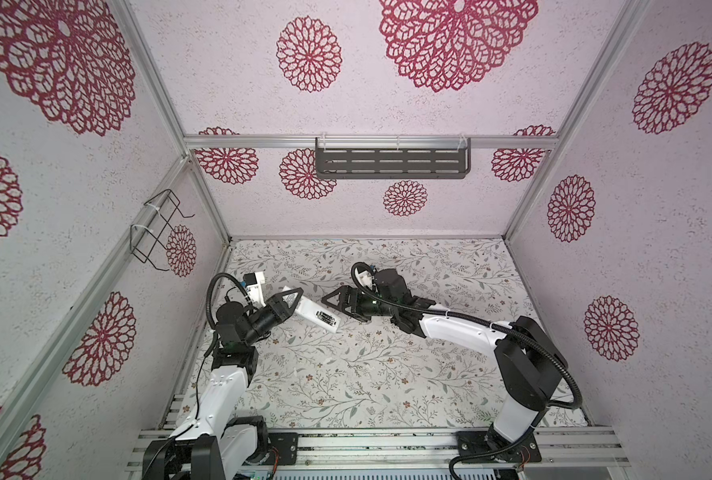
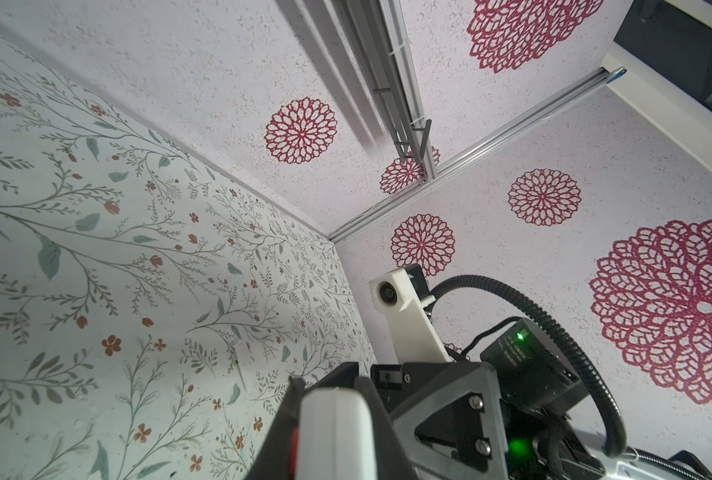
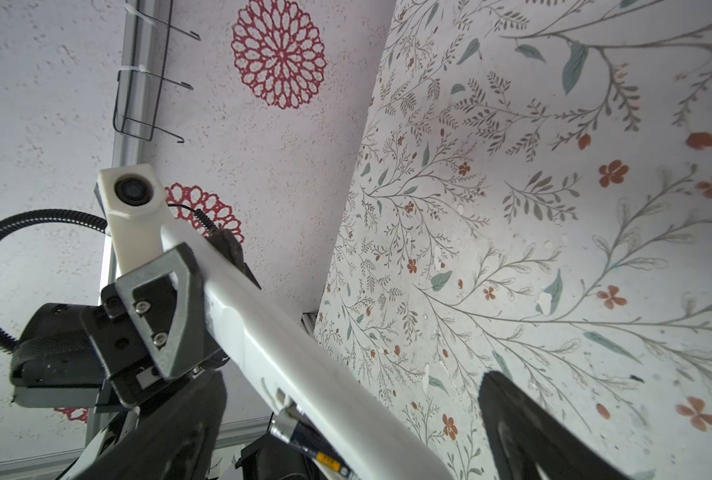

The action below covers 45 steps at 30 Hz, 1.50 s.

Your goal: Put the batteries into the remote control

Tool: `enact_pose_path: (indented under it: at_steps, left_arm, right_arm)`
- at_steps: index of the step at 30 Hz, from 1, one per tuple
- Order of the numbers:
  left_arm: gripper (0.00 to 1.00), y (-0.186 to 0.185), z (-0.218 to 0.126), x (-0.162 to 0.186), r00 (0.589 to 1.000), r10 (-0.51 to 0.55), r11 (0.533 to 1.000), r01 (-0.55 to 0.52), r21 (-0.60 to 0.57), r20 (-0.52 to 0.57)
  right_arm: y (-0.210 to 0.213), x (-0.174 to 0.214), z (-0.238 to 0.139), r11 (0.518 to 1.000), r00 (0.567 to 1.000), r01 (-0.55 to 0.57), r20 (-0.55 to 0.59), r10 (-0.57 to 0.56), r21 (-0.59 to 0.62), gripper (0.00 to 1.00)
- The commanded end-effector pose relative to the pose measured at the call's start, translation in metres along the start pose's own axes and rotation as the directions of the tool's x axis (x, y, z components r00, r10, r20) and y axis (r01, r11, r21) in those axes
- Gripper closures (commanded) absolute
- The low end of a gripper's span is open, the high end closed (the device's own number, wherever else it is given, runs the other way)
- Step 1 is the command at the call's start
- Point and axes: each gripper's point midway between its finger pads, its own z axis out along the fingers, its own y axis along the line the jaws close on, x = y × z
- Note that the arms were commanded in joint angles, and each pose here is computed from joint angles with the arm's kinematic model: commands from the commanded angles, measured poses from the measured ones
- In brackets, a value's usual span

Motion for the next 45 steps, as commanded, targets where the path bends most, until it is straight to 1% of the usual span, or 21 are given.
enact_pose_path:
  at_steps: [1, 5, 14, 19, 26, 34, 45]
  left_arm:
    - [1.0, -0.007, -0.001, -0.01, 0.997, 0.034, 0.999, -0.036, 0.03, 0.064]
    - [1.0, -0.005, -0.002, -0.011, 0.996, 0.039, 0.999, -0.042, 0.026, 0.08]
    - [1.0, -0.009, -0.005, -0.017, 0.99, 0.05, 0.997, -0.057, 0.049, 0.134]
    - [1.0, -0.011, -0.006, -0.018, 0.989, 0.051, 0.997, -0.06, 0.058, 0.141]
    - [1.0, -0.011, -0.006, -0.017, 0.989, 0.052, 0.996, -0.061, 0.06, 0.142]
    - [1.0, -0.01, -0.007, -0.018, 0.988, 0.052, 0.997, -0.061, 0.056, 0.148]
    - [1.0, -0.013, -0.007, -0.019, 0.987, 0.052, 0.996, -0.063, 0.066, 0.15]
  right_arm:
    - [0.009, 0.002, 0.004, 0.999, 1.0, -0.003, 0.004, 0.003, -0.035, 0.01]
    - [0.008, 0.005, 0.006, 1.0, 1.0, 0.002, 0.002, -0.002, -0.018, 0.01]
    - [0.002, 0.014, 0.012, 1.0, 1.0, -0.012, -0.011, 0.012, -0.012, 0.08]
    - [0.0, 0.015, 0.014, 1.0, 1.0, -0.017, -0.011, 0.017, -0.016, 0.1]
    - [0.009, 0.011, 0.016, 0.999, 1.0, -0.007, -0.004, 0.007, -0.044, 0.11]
    - [0.013, 0.016, 0.02, 0.999, 1.0, 0.001, -0.022, -0.003, -0.054, 0.09]
    - [0.016, 0.016, 0.019, 0.998, 1.0, 0.004, -0.014, -0.005, -0.065, 0.08]
